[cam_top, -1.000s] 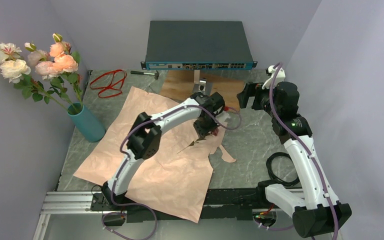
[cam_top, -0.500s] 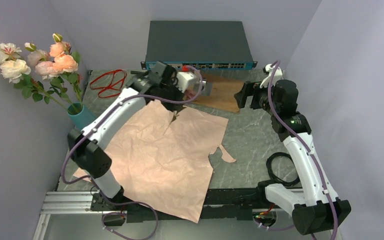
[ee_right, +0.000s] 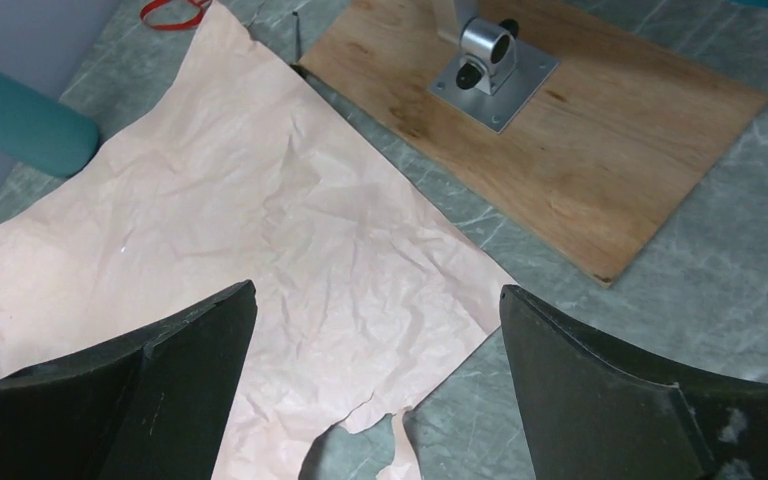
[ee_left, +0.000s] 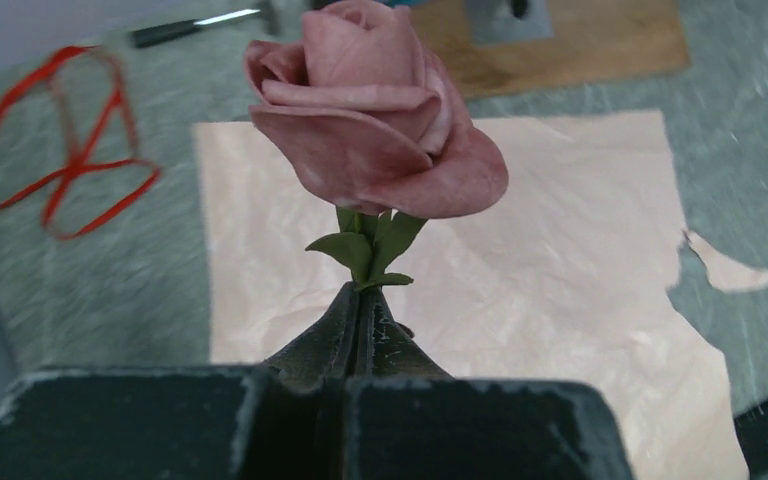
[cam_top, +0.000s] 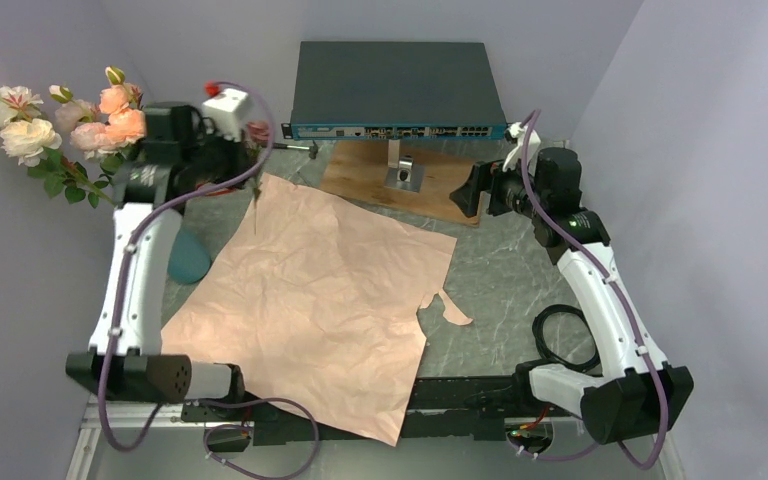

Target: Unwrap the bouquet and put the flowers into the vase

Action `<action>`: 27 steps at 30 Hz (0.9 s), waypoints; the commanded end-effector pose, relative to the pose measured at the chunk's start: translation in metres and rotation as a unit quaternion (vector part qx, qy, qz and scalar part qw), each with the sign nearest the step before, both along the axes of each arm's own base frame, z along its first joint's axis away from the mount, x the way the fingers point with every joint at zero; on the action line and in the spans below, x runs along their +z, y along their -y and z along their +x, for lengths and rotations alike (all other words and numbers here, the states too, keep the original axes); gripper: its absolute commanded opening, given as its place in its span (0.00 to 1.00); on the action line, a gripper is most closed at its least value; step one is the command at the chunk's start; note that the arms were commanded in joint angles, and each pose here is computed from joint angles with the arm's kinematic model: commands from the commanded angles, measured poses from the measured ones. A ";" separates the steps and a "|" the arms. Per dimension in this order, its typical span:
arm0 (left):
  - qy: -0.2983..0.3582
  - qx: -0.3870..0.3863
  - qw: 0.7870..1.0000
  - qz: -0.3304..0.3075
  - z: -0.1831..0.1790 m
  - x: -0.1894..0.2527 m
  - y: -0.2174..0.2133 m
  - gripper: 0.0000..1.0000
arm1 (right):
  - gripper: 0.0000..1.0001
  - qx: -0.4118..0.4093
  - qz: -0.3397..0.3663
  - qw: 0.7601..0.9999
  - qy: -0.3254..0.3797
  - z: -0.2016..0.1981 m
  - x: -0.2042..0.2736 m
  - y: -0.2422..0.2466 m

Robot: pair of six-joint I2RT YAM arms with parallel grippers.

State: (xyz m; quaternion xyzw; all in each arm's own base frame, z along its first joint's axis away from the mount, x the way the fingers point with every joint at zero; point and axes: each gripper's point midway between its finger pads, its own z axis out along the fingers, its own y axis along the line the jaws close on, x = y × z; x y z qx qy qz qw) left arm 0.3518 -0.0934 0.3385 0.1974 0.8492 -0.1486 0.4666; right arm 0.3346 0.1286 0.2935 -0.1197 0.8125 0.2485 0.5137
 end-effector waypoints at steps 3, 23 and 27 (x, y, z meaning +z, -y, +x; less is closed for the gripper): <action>0.097 0.146 0.984 -0.028 -0.022 0.046 -0.083 0.00 | 0.94 0.060 0.003 0.998 0.007 0.006 0.012 -0.021; 0.334 0.333 0.880 0.052 -0.080 0.122 -0.194 0.00 | 0.94 0.208 -0.058 0.976 -0.016 -0.005 -0.018 -0.077; 0.340 0.305 0.885 0.089 -0.071 0.119 -0.196 0.00 | 0.94 0.227 -0.064 0.971 -0.026 -0.011 -0.022 -0.082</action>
